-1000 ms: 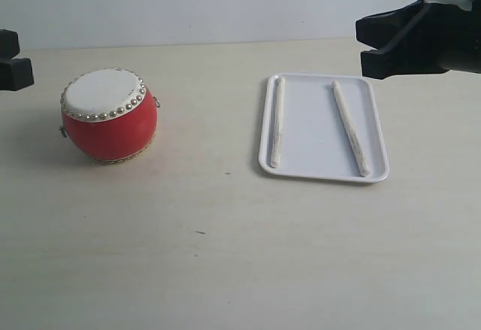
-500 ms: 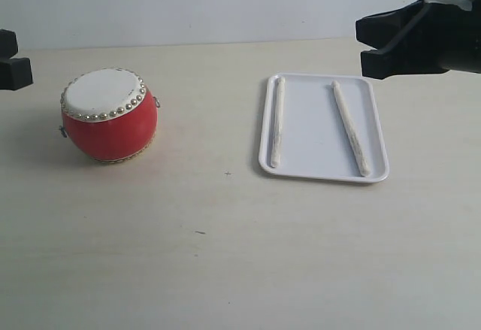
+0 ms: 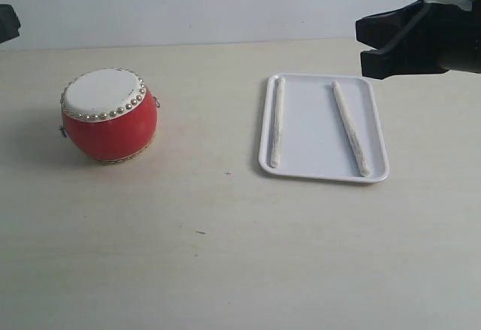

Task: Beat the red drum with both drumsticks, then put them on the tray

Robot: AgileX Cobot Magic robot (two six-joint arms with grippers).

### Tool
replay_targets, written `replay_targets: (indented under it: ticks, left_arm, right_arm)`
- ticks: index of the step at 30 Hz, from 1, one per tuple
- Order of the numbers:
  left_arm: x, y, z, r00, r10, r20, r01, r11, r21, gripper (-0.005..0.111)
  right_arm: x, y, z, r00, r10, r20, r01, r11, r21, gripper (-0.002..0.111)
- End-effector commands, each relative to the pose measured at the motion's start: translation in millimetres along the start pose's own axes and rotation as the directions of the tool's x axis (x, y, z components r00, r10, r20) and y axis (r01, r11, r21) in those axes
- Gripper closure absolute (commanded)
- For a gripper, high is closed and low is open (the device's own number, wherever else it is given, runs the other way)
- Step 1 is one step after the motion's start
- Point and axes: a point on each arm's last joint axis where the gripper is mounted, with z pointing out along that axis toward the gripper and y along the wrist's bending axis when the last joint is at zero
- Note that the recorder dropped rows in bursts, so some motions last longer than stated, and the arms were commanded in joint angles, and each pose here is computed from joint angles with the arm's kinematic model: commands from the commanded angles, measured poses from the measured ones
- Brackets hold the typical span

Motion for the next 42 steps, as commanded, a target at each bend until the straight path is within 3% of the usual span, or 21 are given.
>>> replay_targets:
  ticks: [1,8,12,17,21,24,32,37,42]
  left_arm:
    - [1.9,0.8,-0.3,1.000,0.007,-0.014,-0.007,1.000,-0.001,0.107]
    - [19.5,8.0,-23.2,0.973,0.231,0.030,-0.231,0.973,0.000,0.107]
    - [36.5,18.8,-51.3,0.982,0.135,0.135,-0.133,0.991,-0.021,0.107]
    - [46.2,41.6,-79.4,0.967,-0.048,0.251,0.081,0.989,-0.124,0.107]
    - [54.8,53.3,-92.4,0.955,-0.049,0.291,0.110,0.974,-0.197,0.107]
    - [65.1,58.6,-98.1,0.967,-0.048,0.249,0.110,0.964,-0.244,0.107]
    - [92.2,67.2,-110.9,0.969,0.106,0.221,-0.029,0.945,-0.325,0.107]
    - [93.0,65.1,-114.2,0.956,0.227,0.188,-0.154,0.928,-0.338,0.107]
    - [92.2,62.7,-118.8,0.943,0.256,0.213,-0.177,0.926,-0.334,0.107]
  right_arm:
    - [1.0,-0.2,-1.1,1.000,0.001,0.001,-0.001,1.000,0.003,0.108]
    - [1.0,-0.2,-1.1,1.000,0.001,0.001,-0.001,1.000,0.003,0.108]
    - [1.0,-0.2,-1.1,1.000,0.001,0.001,-0.001,1.000,0.003,0.108]
    - [1.0,-0.2,-1.1,1.000,0.001,0.001,-0.001,1.000,0.003,0.108]
    - [1.0,-0.2,-1.1,1.000,0.001,0.001,-0.001,1.000,0.003,0.108]
    - [1.0,-0.2,-1.1,1.000,0.001,0.001,-0.001,1.000,0.003,0.108]
    - [1.0,-0.2,-1.1,1.000,-0.001,0.001,0.001,1.000,0.003,0.108]
    - [1.0,-0.2,-1.1,1.000,-0.001,0.001,0.001,1.000,0.003,0.108]
    - [1.0,-0.2,-1.1,1.000,-0.001,0.001,0.001,1.000,0.003,0.108]
